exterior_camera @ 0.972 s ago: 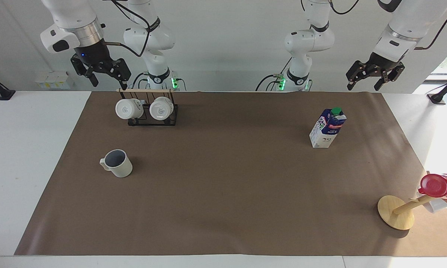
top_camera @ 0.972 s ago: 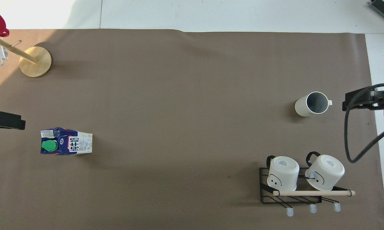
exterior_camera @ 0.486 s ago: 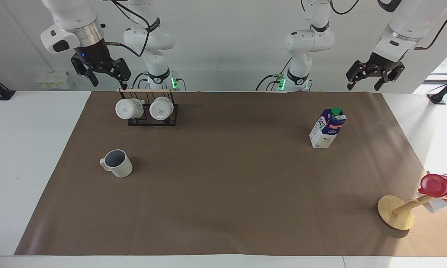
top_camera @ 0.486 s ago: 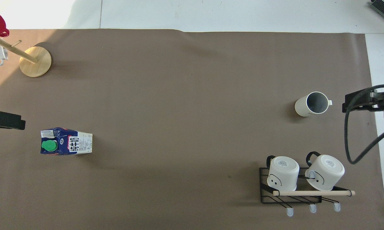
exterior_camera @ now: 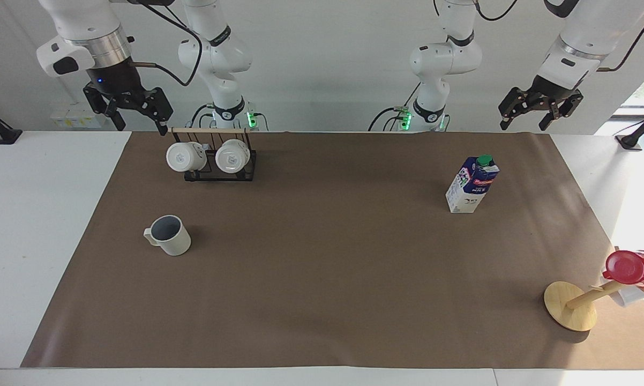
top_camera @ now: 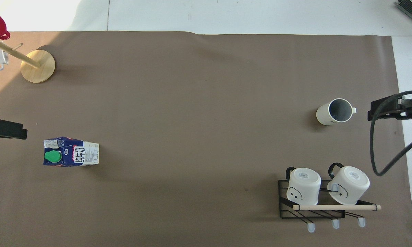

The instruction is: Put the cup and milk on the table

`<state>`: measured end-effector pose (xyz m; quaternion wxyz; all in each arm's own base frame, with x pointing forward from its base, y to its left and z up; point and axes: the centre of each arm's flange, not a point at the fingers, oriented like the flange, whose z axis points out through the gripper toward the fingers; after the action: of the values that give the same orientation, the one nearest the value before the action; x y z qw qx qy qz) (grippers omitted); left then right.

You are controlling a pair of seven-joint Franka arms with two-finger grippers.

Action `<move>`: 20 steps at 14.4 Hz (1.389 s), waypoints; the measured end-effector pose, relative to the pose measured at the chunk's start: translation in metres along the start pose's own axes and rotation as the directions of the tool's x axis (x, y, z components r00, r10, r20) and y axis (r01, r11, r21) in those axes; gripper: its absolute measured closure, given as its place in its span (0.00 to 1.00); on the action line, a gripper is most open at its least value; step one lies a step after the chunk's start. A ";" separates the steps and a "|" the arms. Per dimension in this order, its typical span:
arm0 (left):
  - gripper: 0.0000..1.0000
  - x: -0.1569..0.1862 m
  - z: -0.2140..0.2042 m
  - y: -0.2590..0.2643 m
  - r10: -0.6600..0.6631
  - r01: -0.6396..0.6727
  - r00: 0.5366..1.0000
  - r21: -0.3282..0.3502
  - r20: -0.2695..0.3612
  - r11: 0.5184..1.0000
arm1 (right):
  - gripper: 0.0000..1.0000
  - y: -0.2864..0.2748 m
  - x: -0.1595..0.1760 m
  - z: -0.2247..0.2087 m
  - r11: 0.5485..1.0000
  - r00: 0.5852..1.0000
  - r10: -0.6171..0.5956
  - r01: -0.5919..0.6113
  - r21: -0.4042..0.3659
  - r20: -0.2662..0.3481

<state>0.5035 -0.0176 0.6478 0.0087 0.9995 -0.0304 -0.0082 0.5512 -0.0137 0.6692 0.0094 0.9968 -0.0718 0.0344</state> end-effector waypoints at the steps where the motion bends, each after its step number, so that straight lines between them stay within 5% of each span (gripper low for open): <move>1: 0.00 0.000 0.000 0.000 0.000 0.000 1.000 0.000 0.000 1.000 | 0.00 -0.001 0.003 0.006 1.000 1.000 -0.004 0.004 0.001 -0.006; 6: 0.00 0.000 0.000 0.000 0.000 0.000 1.000 0.000 0.000 1.000 | 0.00 0.008 0.021 0.047 0.999 0.999 -0.047 0.047 0.001 -0.020; 20: 0.00 0.000 0.000 0.001 0.002 -0.002 1.000 0.000 0.001 1.000 | 0.00 0.005 0.047 0.247 0.995 0.995 -0.096 0.096 0.011 0.010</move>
<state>0.5034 -0.0189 0.6477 0.0085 0.9994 -0.0313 -0.0085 0.6135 -0.0312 0.4263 0.0055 0.9993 -0.0238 0.0292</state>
